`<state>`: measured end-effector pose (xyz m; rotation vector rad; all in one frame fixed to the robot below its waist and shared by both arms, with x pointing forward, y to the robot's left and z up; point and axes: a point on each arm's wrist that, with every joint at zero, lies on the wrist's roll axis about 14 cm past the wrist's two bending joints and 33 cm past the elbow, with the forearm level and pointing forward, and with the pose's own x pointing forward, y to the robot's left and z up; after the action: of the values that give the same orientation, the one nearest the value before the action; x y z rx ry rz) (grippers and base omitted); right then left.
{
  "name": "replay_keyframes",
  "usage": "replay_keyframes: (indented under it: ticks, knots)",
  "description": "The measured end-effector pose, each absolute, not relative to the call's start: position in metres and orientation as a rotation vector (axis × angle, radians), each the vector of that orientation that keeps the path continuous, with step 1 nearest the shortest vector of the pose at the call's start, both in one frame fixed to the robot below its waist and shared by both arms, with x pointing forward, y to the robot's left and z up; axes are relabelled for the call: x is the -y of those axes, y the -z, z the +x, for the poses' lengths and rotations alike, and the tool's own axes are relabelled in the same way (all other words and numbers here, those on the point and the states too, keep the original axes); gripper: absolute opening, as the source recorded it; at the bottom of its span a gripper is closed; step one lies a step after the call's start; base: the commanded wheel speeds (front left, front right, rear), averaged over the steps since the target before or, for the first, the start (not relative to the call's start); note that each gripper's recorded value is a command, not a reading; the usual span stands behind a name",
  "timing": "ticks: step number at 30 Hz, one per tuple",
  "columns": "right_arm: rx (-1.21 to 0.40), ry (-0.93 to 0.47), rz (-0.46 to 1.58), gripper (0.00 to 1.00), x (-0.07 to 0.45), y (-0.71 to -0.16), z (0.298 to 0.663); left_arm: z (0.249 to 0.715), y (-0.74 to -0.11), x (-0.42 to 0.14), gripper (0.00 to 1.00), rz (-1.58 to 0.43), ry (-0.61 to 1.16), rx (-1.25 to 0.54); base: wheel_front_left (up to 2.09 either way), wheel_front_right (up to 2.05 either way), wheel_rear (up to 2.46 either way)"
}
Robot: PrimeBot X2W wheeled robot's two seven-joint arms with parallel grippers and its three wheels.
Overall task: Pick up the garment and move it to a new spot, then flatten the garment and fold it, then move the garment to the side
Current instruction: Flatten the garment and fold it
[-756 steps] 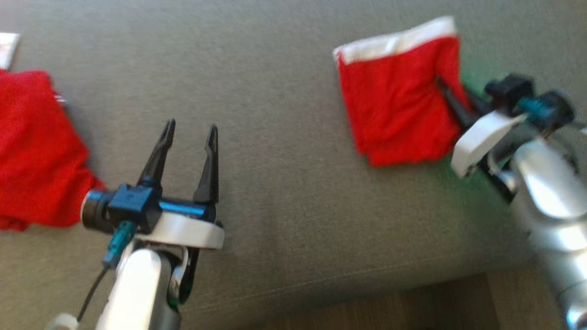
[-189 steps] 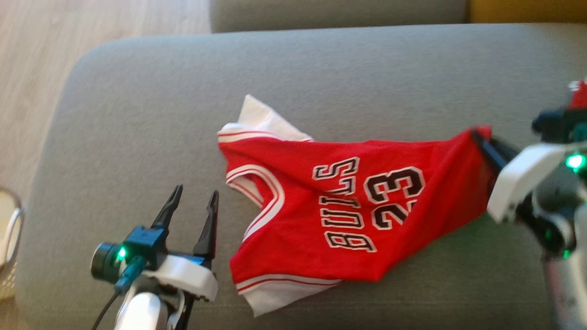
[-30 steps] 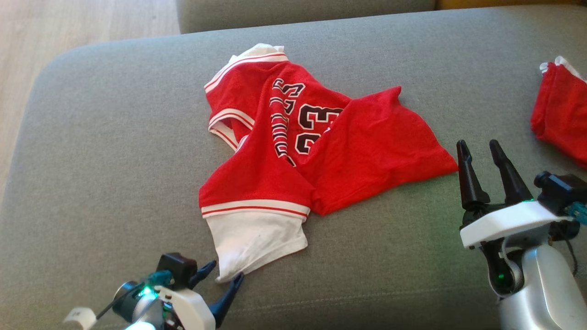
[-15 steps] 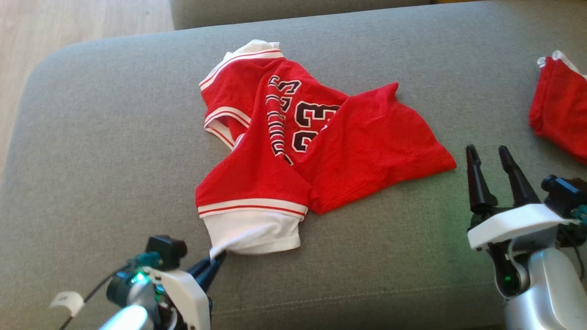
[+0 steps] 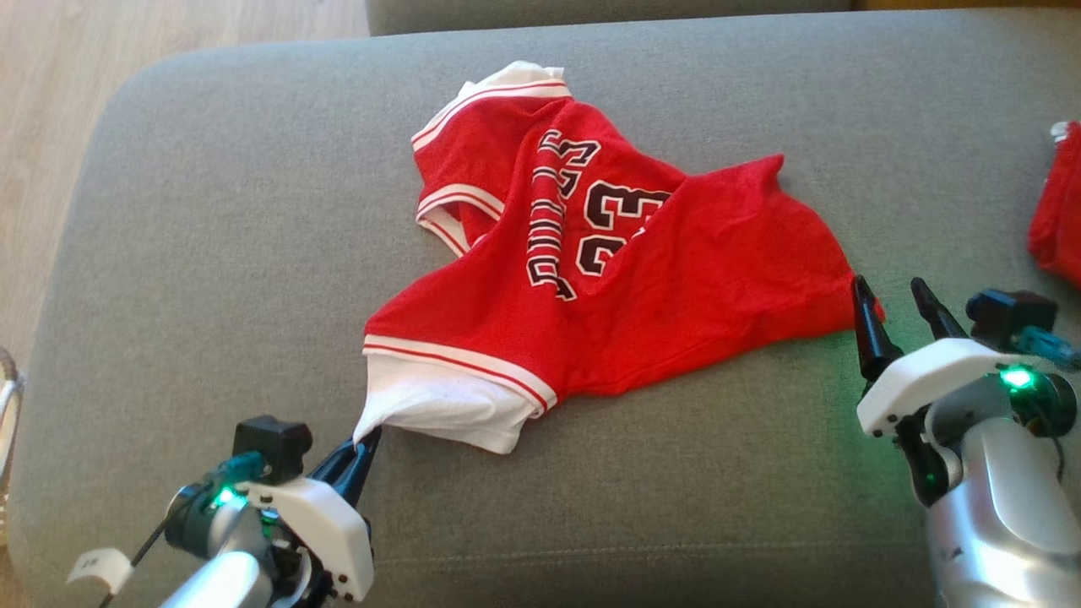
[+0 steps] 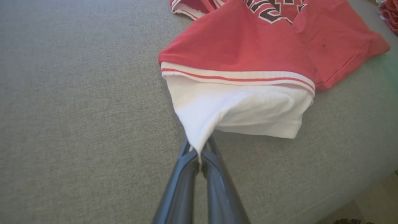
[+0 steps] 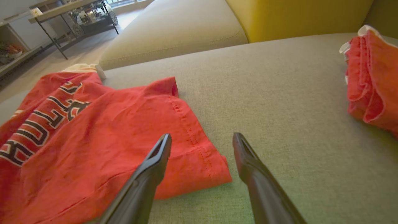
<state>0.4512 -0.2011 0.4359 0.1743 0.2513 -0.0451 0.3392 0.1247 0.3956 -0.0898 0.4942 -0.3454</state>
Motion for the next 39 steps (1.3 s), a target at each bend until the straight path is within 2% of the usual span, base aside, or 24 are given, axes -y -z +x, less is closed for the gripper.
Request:
replay_keyframes:
  ticks: [8,14,32,33,34,35,39]
  knots:
    - [-0.356,0.057,0.132,1.00,0.209,-0.411,0.464,0.338,-0.387,-0.124,0.00,-0.094,0.339,-0.516,0.00,0.00,0.00]
    - [-0.368,0.039,0.119,1.00,0.204,-0.407,0.476,0.338,-0.379,-0.122,0.00,-0.092,0.343,-0.539,0.00,0.00,0.00]
    - [-0.433,-0.013,0.123,1.00,0.189,-0.388,0.483,0.343,-0.375,-0.122,0.00,-0.084,0.347,-0.552,0.00,0.00,0.00]
    - [-0.435,-0.015,0.123,0.58,0.188,-0.387,0.484,0.344,-0.375,-0.122,0.00,-0.083,0.347,-0.549,0.00,0.00,0.00]
    - [-0.436,-0.018,0.124,0.10,0.188,-0.387,0.484,0.345,-0.376,-0.122,0.00,-0.083,0.346,-0.546,0.00,0.00,0.00]
    - [-0.434,-0.022,0.121,0.00,0.186,-0.388,0.485,0.345,-0.377,-0.122,0.00,-0.082,0.345,-0.545,0.00,0.00,0.00]
    - [-0.435,-0.035,0.113,0.00,0.184,-0.386,0.482,0.345,-0.377,-0.123,0.00,-0.081,0.342,-0.543,0.00,0.00,0.00]
